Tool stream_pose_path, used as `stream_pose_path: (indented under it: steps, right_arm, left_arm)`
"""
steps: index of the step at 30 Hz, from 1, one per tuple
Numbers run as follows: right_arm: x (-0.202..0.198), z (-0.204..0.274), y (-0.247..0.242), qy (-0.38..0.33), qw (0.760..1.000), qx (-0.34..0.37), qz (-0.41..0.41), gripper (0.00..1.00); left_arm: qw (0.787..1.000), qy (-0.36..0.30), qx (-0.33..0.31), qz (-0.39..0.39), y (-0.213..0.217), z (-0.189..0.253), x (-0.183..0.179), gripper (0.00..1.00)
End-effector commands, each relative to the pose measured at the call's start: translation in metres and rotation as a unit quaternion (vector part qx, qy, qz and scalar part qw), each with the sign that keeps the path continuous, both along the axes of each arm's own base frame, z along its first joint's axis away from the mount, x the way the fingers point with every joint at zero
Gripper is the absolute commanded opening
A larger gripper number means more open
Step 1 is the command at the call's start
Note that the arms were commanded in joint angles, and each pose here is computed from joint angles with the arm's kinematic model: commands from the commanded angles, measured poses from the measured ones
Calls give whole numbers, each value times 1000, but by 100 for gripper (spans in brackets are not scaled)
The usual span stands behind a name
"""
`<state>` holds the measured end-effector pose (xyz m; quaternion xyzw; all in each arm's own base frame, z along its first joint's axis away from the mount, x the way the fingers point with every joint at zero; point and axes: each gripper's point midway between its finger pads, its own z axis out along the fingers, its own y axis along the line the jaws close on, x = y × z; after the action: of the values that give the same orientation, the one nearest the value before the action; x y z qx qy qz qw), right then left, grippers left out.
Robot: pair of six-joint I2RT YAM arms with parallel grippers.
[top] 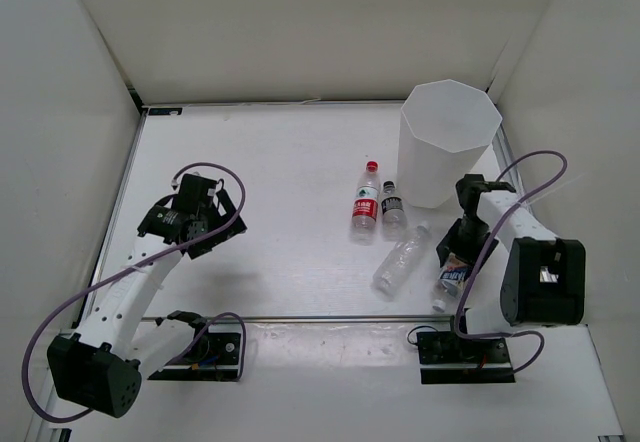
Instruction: Put the plastic bottles in the bin
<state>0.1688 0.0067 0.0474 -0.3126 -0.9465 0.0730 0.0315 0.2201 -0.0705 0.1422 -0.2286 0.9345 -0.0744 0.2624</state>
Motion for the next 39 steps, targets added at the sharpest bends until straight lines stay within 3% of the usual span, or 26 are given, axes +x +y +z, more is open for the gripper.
stream_pose_path:
  steps: [1, 8, 10, 12, 16, 17, 20, 23, 25, 27, 34, 36, 39]
  right_arm:
    - [-13, 36, 10, -19, 998, 21, -47, 43]
    - [-39, 118, 33, -111, 988, 80, -67, 25]
    - [-34, 162, 43, -206, 970, 118, -49, 22]
    - [-31, 219, 51, -320, 936, 146, -31, 22]
    - [-11, 298, 48, -449, 881, 146, -26, 23]
    - [-1, 338, 43, -511, 849, 134, -16, 23]
    - [60, 380, 3, -566, 824, 13, -7, 25]
    - [117, 397, -27, -586, 806, -83, 1, 25]
    - [141, 409, -28, -599, 795, -95, 20, 25]
    - [171, 402, -35, -585, 802, -118, 25, 30]
    - [219, 395, -35, -601, 789, -126, 17, 38]
    - [230, 382, -30, -587, 799, -123, 32, 39]
    - [242, 374, -14, -582, 803, -101, 80, 56]
  left_arm:
    - [999, -32, 1, 5, 0, 15, 11, 99]
    - [999, -37, -3, 9, -1, 14, 14, 99]
    - [999, -45, -6, 5, -4, 13, 17, 99]
    - [999, -43, -6, -1, -8, 7, 19, 99]
    - [999, -39, -16, -9, -16, 2, 22, 99]
    - [999, -45, -18, -15, -20, 4, 23, 99]
    - [999, -42, -7, -34, -25, 0, 23, 99]
    - [998, -39, 1, -49, -31, -6, 24, 99]
    - [998, -37, 6, -52, -32, -11, 25, 99]
    - [996, -45, 17, -74, -36, -9, 25, 99]
    - [992, -70, 48, -92, -39, -4, 38, 99]
    - [990, -70, 54, -106, -44, -7, 44, 99]
    - [989, -87, 58, -108, -55, 3, 66, 99]
